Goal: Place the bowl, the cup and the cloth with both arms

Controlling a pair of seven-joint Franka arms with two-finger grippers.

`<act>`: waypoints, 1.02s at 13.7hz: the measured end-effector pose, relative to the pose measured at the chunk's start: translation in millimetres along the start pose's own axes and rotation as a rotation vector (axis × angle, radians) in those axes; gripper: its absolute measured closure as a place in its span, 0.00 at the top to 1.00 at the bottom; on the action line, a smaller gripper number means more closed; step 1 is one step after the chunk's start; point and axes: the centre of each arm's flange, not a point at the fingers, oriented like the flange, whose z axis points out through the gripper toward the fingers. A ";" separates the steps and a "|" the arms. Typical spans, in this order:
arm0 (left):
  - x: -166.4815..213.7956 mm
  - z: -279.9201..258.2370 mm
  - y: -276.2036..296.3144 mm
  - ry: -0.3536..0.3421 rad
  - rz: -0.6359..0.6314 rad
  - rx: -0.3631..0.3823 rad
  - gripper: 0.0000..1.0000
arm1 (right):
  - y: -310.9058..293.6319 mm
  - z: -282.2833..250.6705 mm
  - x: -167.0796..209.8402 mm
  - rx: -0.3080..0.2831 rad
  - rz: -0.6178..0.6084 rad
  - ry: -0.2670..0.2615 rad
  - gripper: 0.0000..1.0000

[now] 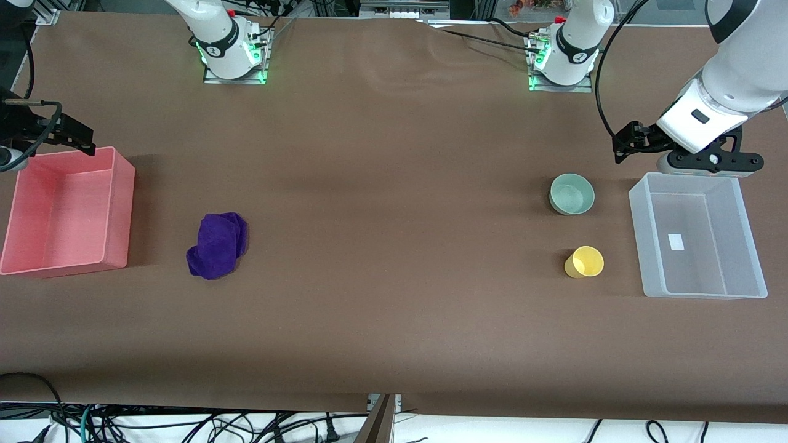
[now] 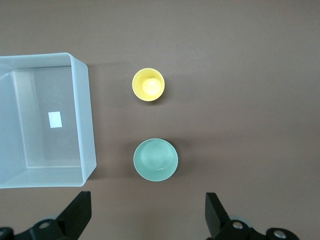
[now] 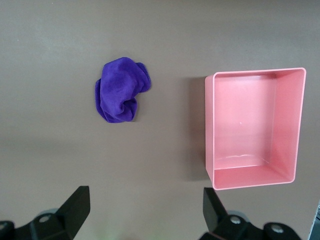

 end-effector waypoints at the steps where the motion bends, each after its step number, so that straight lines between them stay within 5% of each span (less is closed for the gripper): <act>1: 0.0 0.0 0.0 0.000 0.000 0.000 1.00 | -1.3 0.1 0.1 0.000 -0.002 -0.001 1.00; 14: 0.0 -0.1 0.4 0.000 0.001 0.000 1.00 | -3.2 5.0 3.8 0.001 -0.007 -0.009 1.00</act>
